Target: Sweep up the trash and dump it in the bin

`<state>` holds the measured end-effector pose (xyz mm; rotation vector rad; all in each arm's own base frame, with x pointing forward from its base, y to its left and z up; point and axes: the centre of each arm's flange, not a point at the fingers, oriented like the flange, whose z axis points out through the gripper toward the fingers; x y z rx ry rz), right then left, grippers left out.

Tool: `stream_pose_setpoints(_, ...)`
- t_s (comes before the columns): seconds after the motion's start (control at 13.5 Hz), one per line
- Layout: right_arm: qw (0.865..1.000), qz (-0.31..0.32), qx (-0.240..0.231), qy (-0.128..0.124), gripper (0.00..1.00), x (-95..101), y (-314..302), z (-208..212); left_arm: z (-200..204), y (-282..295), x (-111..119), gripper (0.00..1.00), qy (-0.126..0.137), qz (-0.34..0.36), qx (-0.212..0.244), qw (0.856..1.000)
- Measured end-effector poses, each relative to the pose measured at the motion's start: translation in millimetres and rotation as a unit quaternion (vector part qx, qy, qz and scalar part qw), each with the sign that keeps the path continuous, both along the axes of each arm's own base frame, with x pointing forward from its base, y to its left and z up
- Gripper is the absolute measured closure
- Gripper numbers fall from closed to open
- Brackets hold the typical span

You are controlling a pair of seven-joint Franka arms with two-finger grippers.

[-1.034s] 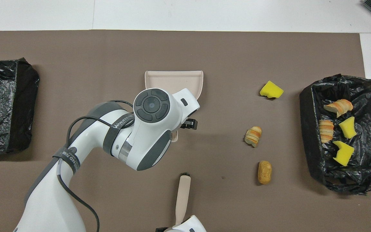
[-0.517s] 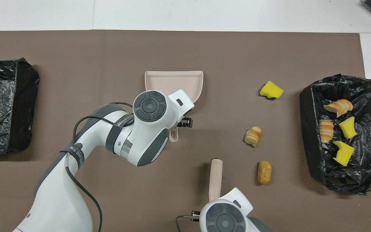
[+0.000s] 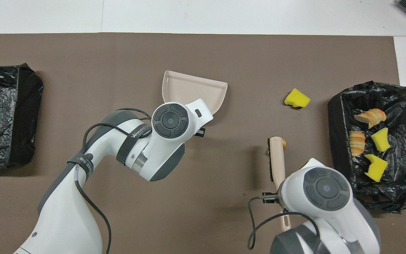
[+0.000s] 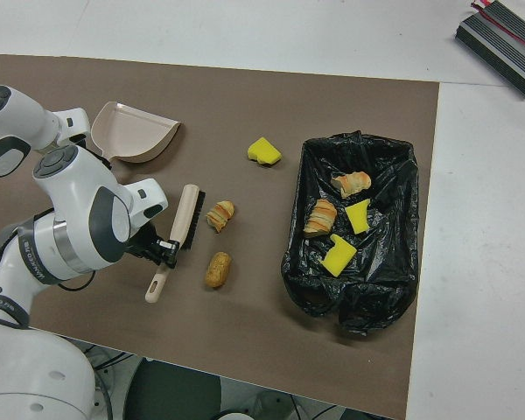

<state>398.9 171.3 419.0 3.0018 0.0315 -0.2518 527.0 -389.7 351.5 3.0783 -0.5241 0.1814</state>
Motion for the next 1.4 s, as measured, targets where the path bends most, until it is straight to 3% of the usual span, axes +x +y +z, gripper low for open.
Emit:
stream_pose_setpoints(0.15,0.999,0.04,-0.03,-0.018,0.74,33.8,-19,8,8,9,3,0.68,-0.001,-0.071,0.018,0.997)
stream_pose_setpoints(0.3,0.995,0.081,-0.043,-0.025,0.74,71.5,-35,15,26,33,6,0.68,0.023,-0.185,0.052,0.981)
stream_pose_setpoints(0.52,0.987,0.132,-0.083,-0.037,0.74,131.7,-70,24,50,57,0,0.68,0.059,-0.329,0.08,0.939)
stream_pose_setpoints(0.67,0.979,0.163,-0.118,-0.044,0.74,167.9,-78,21,49,62,-8,0.68,0.08,-0.416,0.087,0.902)
stream_pose_setpoints(0.89,0.964,0.206,-0.155,-0.057,0.74,209.4,-74,5,35,67,-27,0.68,0.104,-0.493,0.091,0.859)
stream_pose_setpoints(1.11,0.948,0.249,-0.188,-0.067,0.74,232.3,-74,-33,32,62,-59,0.68,0.114,-0.522,0.096,0.84)
stream_pose_setpoints(1.4,0.949,0.253,-0.184,-0.031,0.74,226.0,-74,-70,33,51,-94,0.68,0.118,-0.543,0.103,0.825)
